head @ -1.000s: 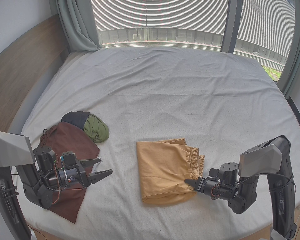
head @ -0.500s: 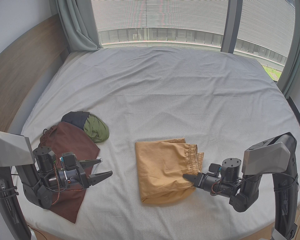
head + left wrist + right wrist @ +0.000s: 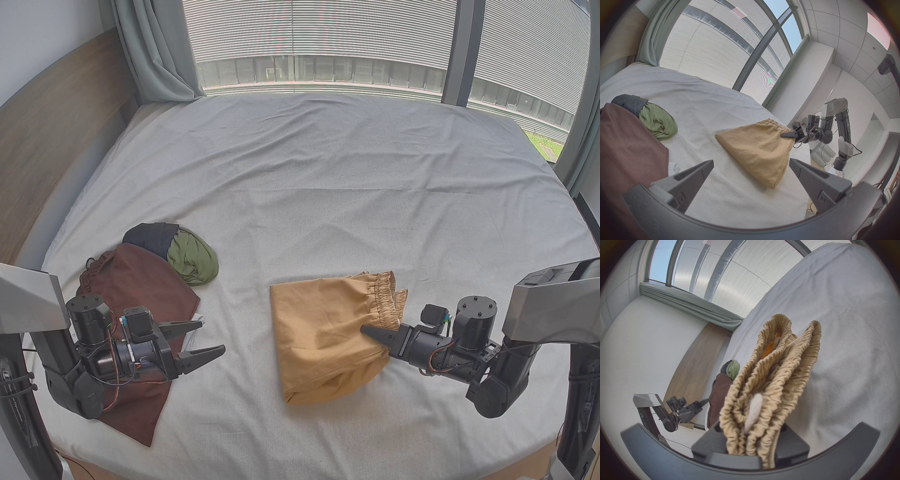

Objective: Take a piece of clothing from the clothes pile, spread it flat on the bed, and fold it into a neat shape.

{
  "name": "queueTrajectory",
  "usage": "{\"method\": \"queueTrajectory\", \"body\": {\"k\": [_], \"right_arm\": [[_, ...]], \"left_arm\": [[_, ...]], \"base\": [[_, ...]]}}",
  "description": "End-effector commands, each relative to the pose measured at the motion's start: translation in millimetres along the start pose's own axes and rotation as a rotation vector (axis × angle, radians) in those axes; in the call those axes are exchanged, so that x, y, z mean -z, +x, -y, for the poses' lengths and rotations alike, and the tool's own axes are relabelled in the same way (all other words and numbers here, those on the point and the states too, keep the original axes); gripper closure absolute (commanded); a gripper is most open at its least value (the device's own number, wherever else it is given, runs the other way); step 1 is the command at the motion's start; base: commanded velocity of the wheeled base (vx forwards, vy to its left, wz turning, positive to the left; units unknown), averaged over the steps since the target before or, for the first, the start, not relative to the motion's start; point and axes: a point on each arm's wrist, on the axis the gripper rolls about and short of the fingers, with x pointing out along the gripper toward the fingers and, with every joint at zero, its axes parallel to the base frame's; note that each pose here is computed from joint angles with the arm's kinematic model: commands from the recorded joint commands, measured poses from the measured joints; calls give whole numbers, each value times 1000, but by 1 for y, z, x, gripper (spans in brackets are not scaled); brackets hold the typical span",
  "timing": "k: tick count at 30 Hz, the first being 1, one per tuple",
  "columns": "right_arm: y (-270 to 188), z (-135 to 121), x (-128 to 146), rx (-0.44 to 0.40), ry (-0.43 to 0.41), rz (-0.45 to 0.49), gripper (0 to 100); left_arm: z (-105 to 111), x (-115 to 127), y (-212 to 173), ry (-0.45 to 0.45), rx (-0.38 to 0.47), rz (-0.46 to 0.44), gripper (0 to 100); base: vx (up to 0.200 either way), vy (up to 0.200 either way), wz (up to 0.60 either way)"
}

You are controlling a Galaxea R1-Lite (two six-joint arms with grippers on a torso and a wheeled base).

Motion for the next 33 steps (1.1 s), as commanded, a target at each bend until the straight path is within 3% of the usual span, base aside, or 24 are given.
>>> {"method": "queueTrajectory", "body": {"k": [1, 14, 27, 33], "right_arm": [[-6, -17, -14, -55, -26, 38, 100], [-14, -46, -40, -174, -48, 99, 100], [-9, -51, -56, -256, -75, 106, 100], [1, -60, -73, -306, -96, 161, 100]], "left_arm": [[0, 0, 0, 1, 0, 0, 0], [1, 1, -1, 12, 1, -3, 0], [3, 1, 0, 11, 7, -7, 0], [4, 0, -1, 14, 8, -4, 0]], "base": [[0, 0, 0], [0, 0, 0], [0, 0, 0], [0, 0, 0]]}}
